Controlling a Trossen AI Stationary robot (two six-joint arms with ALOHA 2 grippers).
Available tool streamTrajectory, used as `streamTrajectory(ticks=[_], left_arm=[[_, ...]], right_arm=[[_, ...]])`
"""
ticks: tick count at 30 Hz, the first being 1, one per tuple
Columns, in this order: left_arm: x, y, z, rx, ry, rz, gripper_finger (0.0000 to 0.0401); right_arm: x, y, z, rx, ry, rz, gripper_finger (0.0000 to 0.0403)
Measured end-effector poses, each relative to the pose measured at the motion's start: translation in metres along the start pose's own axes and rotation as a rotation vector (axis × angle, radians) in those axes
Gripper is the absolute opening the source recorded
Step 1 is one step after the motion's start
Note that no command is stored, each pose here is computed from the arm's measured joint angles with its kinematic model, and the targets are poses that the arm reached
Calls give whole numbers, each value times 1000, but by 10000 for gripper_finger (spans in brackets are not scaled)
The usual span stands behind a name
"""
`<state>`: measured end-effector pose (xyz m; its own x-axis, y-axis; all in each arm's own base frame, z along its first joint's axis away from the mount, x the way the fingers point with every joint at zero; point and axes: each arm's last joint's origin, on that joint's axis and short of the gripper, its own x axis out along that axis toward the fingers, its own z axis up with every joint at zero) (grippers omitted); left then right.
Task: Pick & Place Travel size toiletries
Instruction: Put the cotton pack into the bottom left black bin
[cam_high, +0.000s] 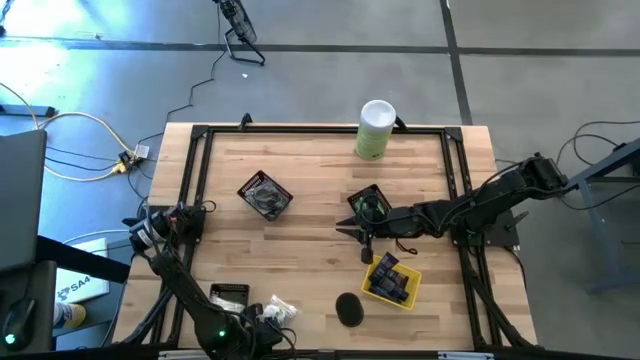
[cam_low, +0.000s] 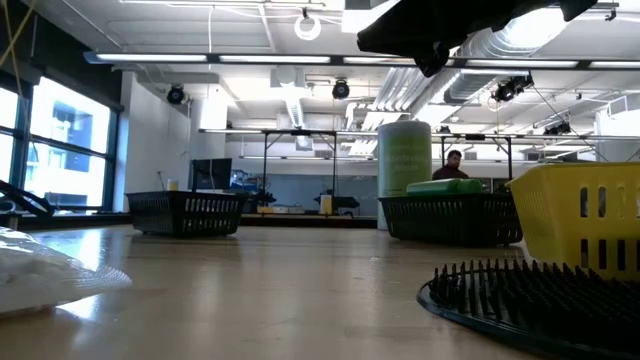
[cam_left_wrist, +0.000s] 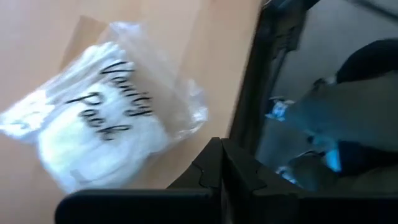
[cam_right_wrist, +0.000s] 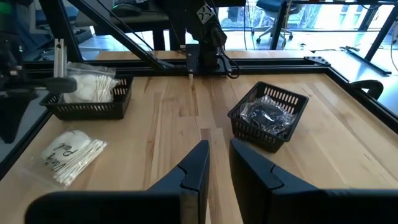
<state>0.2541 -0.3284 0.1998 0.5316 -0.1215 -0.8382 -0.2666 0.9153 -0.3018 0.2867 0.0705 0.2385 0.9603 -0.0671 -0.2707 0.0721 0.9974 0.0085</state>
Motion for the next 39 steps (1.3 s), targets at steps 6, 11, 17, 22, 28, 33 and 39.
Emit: streamTrajectory(ticks=[6, 11, 17, 22, 28, 33, 39], left_arm=[[0, 3, -2, 53, 56, 21, 0], [0, 3, -3, 79, 64, 19, 0], [2, 6, 0, 149, 55, 30, 17], [3, 8, 5, 174, 52, 35, 76], [5, 9, 8, 184, 48, 35, 154], [8, 8, 18, 148, 19, 4, 200], [18, 7, 24, 116, 2, -19, 209]], right_arm=[[0, 0, 0, 0, 0, -5, 55], [0, 0, 0, 0, -1, -6, 55], [0, 0, 0, 0, -1, -8, 55], [0, 0, 0, 0, 1, -8, 55], [0, -1, -3, -11, 31, -11, 55], [0, -1, -6, -16, 58, -14, 55], [0, -1, -6, -16, 59, -14, 55]])
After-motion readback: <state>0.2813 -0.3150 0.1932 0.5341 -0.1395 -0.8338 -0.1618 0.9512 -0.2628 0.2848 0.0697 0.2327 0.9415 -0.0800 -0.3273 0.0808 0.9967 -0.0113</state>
